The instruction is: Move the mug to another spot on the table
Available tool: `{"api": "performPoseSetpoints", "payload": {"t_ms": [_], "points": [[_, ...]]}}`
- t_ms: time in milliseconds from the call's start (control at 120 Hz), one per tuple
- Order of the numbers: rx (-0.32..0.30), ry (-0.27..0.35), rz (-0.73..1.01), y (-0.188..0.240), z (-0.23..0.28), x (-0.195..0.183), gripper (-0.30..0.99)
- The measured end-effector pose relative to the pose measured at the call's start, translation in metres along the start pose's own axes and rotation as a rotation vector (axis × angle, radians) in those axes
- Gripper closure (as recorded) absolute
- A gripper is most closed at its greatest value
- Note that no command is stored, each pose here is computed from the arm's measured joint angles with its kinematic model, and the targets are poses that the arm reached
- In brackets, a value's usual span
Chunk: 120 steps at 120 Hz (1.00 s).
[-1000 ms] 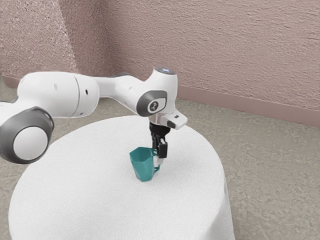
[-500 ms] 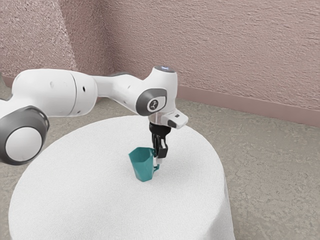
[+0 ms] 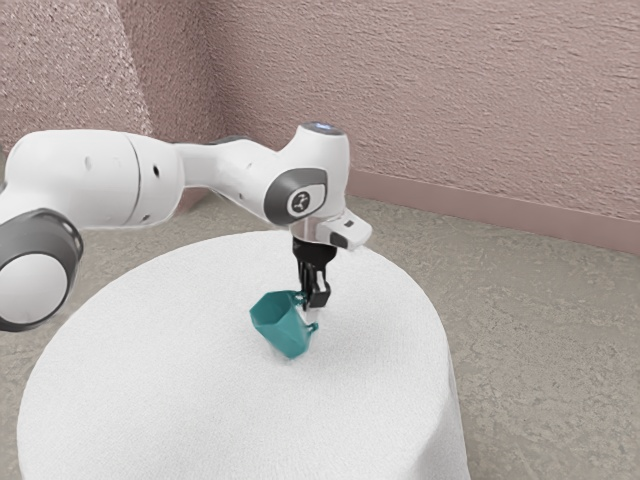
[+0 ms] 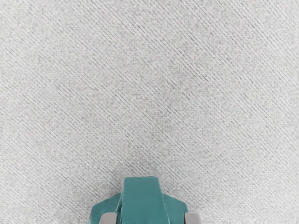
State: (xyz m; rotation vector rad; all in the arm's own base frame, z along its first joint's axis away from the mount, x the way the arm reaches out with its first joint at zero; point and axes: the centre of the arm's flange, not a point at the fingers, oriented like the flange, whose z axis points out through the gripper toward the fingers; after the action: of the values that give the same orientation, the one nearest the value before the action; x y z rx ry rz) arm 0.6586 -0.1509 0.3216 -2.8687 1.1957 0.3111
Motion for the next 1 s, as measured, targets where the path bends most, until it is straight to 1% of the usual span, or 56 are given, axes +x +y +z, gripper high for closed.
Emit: {"api": "performPoseSetpoints", "payload": {"t_ms": [117, 217, 358, 433, 500, 625, 775, 867, 1000], "points": [[0.026, 0.000, -0.006, 0.011, -0.020, -0.016, 0.65], [0.054, -0.014, -0.021, 0.016, -0.030, -0.031, 0.68], [0.069, -0.046, -0.059, 0.011, -0.034, -0.061, 0.72], [0.077, -0.078, -0.078, 0.004, -0.032, -0.074, 0.72], [0.081, -0.118, -0.099, -0.005, -0.027, -0.086, 0.73], [0.063, -0.203, -0.116, -0.009, -0.007, -0.101, 0.74], [0.032, -0.287, -0.145, -0.020, 0.025, -0.109, 0.74], [0.019, -0.320, -0.159, -0.027, 0.040, -0.112, 0.74], [0.010, -0.344, -0.163, -0.028, 0.053, -0.109, 0.73]]}}
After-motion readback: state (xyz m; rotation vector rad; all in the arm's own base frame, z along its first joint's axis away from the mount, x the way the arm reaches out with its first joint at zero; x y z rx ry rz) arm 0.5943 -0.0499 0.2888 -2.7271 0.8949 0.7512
